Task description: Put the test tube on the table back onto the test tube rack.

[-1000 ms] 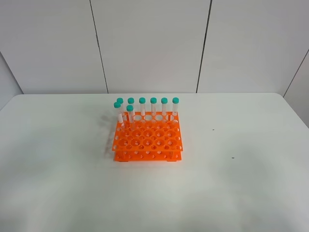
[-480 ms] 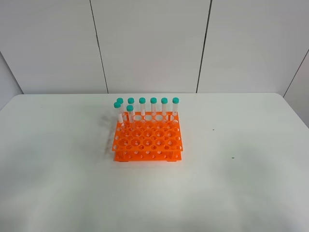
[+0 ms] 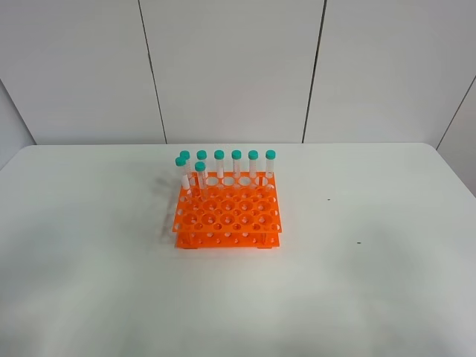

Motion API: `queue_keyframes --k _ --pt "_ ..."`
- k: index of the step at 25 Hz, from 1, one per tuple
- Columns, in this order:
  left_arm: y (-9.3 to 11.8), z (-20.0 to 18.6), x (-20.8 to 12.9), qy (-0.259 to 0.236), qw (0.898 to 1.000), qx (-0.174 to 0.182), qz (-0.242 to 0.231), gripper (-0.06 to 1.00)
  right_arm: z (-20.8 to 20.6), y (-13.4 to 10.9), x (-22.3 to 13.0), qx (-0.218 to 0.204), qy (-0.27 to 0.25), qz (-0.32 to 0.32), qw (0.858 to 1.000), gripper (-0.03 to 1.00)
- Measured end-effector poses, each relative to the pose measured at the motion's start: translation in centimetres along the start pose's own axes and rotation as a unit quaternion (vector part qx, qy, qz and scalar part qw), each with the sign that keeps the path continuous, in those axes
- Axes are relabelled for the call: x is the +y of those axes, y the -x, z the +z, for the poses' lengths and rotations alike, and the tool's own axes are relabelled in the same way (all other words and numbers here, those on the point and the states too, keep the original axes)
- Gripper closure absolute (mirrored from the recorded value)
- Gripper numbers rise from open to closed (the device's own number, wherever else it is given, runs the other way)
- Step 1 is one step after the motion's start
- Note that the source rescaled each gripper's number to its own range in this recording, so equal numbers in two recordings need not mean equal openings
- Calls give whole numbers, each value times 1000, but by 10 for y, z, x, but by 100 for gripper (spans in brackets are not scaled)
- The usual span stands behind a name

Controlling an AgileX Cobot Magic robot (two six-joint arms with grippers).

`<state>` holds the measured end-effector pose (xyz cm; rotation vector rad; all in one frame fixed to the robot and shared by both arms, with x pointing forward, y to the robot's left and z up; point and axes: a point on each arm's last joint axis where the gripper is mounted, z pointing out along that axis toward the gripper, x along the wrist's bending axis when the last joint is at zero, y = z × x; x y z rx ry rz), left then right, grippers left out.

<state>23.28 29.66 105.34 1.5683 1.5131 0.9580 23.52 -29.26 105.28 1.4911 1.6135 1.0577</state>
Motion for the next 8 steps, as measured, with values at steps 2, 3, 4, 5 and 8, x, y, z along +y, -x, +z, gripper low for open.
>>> queue_keyframes --k 2,3,4,5,8 --pt "0 0 0 0 1000 0 0 -6 0 0 0 0 0 0 1000 -3" --pt "0 0 0 0 1000 0 0 -6 0 0 0 0 0 0 1000 -3" --pt "0 0 0 0 1000 0 0 -6 0 0 0 0 0 0 1000 -3" --pt "0 0 0 0 1000 0 0 -6 0 0 0 0 0 0 1000 -3" --pt "0 0 0 0 1000 0 0 -6 0 0 0 0 0 0 1000 -3"
